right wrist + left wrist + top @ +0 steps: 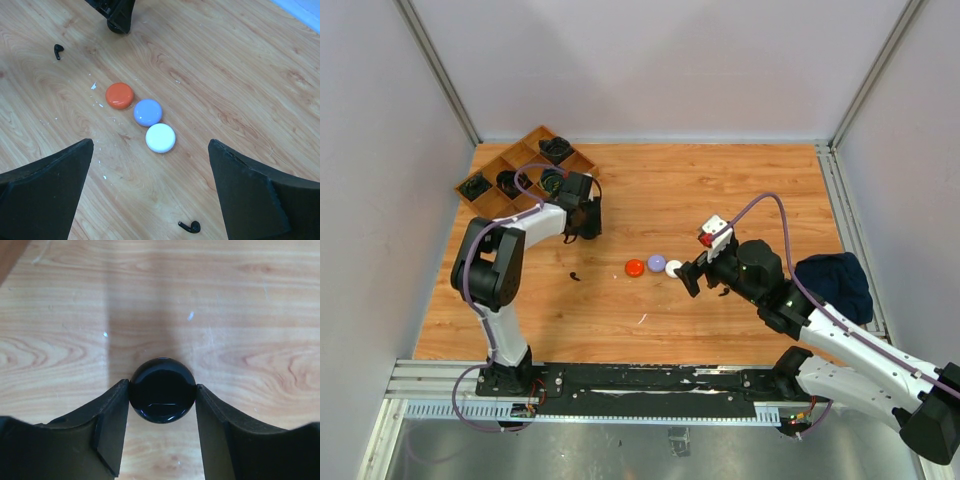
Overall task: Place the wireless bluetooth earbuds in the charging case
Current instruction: Pick up the charging case at the center of the board.
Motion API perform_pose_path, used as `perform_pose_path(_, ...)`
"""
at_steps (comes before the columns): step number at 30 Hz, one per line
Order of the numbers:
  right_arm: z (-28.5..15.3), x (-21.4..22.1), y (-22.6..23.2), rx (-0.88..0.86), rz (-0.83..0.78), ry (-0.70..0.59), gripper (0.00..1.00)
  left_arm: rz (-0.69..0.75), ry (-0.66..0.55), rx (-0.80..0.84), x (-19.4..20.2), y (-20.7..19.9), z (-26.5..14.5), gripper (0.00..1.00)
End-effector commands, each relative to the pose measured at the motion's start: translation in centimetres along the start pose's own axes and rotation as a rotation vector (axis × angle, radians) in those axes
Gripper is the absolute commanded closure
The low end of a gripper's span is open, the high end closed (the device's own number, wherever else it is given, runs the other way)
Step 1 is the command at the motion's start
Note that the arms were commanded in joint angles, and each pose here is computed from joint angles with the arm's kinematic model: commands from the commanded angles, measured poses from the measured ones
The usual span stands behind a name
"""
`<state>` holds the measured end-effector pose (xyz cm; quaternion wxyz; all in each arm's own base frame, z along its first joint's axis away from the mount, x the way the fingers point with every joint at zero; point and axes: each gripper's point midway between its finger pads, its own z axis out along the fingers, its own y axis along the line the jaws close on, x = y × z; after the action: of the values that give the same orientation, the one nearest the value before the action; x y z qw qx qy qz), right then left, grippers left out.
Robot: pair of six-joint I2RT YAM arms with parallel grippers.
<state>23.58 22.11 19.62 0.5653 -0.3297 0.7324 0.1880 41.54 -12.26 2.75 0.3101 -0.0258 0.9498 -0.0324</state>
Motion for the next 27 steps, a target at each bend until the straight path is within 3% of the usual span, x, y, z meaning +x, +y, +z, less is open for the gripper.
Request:
perform_pose_path(1, -0.1, -1.4, -0.7, 0.006, 0.043, -0.02, 0.01, 0.112, -0.037, 0.045, -0.3, -1.4, -3.0, 0.49)
perform_pose_path(10, -0.5, -2.4, -0.4, -0.039, 0.087, 0.035, 0.02, 0.407, -0.14, 0.122, -0.7, -5.3, -8.6, 0.48)
perform_pose_path(27, -2.0, -4.7, -3.8, -0.05, 0.362, 0.034, 0.02, 1.107, -0.546, 0.413, -1.6, -13.7, -20.2, 0.52)
